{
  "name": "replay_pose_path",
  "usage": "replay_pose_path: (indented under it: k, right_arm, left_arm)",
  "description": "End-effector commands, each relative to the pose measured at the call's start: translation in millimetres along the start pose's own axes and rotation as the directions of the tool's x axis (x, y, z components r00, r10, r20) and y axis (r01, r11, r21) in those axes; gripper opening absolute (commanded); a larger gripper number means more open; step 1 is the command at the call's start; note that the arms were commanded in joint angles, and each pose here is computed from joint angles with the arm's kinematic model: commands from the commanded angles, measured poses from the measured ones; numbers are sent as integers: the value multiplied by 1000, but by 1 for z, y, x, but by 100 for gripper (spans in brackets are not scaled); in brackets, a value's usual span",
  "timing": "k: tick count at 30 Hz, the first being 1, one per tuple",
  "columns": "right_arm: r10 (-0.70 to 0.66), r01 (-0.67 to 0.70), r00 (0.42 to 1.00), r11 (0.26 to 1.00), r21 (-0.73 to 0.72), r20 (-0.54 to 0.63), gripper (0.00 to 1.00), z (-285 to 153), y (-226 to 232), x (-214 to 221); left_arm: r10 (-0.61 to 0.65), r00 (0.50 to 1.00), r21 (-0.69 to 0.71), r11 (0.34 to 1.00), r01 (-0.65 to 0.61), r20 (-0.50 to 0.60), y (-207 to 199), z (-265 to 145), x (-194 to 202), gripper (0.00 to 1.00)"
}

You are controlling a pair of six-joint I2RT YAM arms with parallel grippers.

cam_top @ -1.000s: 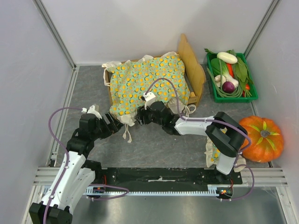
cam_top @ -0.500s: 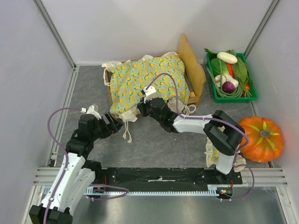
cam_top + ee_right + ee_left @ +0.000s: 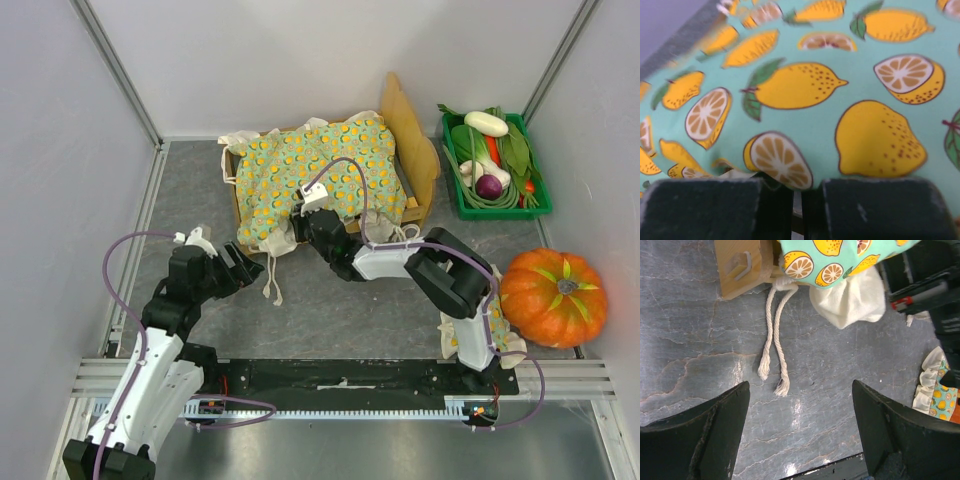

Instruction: Set up the pet bed

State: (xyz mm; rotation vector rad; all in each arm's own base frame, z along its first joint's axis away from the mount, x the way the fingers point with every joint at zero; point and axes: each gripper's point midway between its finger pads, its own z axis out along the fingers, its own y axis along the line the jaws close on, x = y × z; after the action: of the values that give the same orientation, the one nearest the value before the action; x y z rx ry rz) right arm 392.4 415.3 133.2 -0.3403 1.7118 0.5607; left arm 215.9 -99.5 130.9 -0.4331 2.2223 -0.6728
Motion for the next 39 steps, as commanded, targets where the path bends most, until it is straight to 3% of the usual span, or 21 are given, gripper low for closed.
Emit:
replay_pose_path:
  k: [1, 3, 9, 13, 15, 29, 39]
  right_arm:
    - [5, 3, 998, 995, 103, -70, 14, 4, -23, 35]
    - [4, 6, 995, 994, 107, -101, 18, -1, -25, 44]
    - [-20, 30, 983, 998, 53, -184, 44, -20, -17, 37]
    - [-17, 5, 978, 998, -56, -209, 63, -38, 1, 22]
    - [-13, -4, 974, 997, -75, -224, 66, -46, 5, 17]
    - [64, -111, 948, 985, -134, -312, 71, -96, 10, 28]
    - [145, -221, 951, 937, -271, -273, 72, -107, 69, -4]
  left_arm:
    - [-30, 999, 18, 999, 30, 24, -3, 2, -4, 88]
    - [-31, 999, 20, 999, 30, 24, -3, 2, -3, 88]
    - [-24, 999, 13, 1000, 24, 21, -2, 3, -4, 88]
    - [-26, 999, 9, 1000, 26, 25, -2, 4, -5, 88]
    - [-27, 999, 10, 1000, 27, 24, -1, 4, -4, 88]
    - [-31, 999, 8, 999, 31, 32, -1, 2, -5, 88]
    - [-40, 996, 18, 999, 38, 81, -11, -10, -19, 88]
